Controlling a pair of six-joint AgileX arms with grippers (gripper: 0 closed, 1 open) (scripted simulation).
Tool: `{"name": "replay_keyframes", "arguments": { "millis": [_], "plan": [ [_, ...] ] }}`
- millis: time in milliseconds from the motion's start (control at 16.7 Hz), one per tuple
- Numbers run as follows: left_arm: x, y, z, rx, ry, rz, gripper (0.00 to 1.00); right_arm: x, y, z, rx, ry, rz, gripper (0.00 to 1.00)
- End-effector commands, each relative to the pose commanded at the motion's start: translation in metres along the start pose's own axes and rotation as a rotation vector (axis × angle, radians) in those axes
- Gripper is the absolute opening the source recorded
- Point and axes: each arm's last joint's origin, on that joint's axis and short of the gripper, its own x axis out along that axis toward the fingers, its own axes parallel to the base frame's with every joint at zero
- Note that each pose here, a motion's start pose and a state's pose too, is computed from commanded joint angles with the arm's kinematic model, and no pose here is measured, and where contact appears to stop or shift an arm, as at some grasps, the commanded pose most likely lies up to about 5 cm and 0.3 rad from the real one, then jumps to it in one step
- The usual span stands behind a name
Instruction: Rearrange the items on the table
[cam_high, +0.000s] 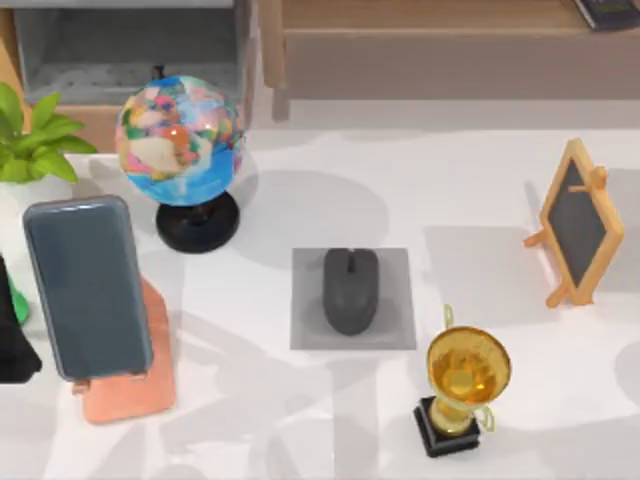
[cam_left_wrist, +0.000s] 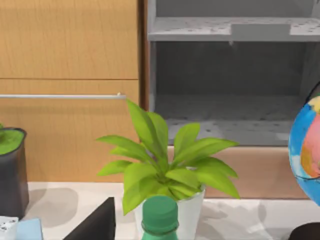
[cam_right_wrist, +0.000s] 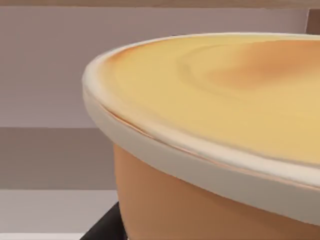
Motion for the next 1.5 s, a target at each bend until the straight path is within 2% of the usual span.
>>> {"name": "replay_keyframes", "arguments": {
  "millis": [360, 420, 1500],
  "plan": [
    [0.0, 0.0, 0.0, 0.0, 0.0, 0.0, 1.0, 0.0, 0.0, 0.0, 0.0, 0.0, 0.0, 0.02],
    [0.0, 0.0, 0.0, 0.0, 0.0, 0.0, 1.0, 0.0, 0.0, 0.0, 0.0, 0.0, 0.0, 0.0],
    [0.0, 0.0, 0.0, 0.0, 0.0, 0.0, 1.0, 0.0, -0.001, 0.01, 0.002, -0.002, -0.002, 0.0]
  ]
}}
